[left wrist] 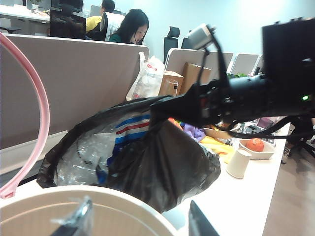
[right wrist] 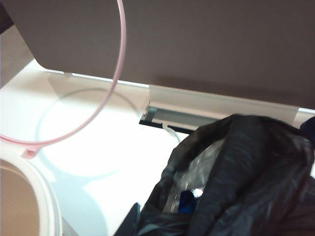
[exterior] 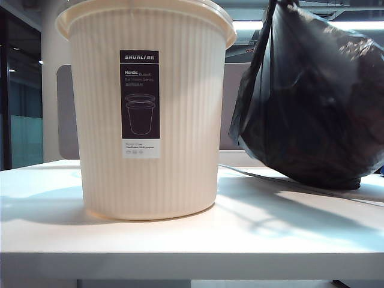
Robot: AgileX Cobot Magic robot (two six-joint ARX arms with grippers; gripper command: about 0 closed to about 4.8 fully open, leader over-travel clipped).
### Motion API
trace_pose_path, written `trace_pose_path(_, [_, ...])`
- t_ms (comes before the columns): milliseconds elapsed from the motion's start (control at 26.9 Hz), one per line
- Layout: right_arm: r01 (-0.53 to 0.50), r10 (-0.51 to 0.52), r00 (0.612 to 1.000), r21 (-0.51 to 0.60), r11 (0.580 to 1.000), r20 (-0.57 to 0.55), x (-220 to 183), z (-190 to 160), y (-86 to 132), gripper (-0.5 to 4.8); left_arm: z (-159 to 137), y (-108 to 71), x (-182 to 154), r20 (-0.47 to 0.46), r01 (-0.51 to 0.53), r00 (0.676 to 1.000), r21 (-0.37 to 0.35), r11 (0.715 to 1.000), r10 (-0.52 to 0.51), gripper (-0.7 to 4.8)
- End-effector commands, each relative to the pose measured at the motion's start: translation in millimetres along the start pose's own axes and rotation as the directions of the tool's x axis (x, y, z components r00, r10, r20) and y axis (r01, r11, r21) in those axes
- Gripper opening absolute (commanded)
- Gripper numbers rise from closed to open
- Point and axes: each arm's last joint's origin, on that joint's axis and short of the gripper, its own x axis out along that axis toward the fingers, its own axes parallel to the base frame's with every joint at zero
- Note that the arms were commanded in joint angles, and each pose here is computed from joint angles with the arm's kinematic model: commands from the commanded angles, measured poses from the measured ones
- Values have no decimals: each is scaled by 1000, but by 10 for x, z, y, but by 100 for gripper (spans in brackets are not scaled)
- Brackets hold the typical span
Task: Open the ring lid of the trash can, pull out the black garbage bag inside, and place it on the table.
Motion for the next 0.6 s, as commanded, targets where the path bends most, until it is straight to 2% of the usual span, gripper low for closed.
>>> trace_pose_path(37, [-7,7,999,-16,1000,48,-95,68,16,-2,35,-26,-9,12,26,1000,10,1000,-26,246])
trace_pose_path(409, [-7,8,998,-25,1000,58,-189,78,17,-1,33,-33,-9,6,50,999,-13,999,-50,246])
trace_pose_path(595, [-2,4,997,-19,1000,81,-217,-143,-23,-2,34,-35,-10,5,53,999,-28,998,-53,246])
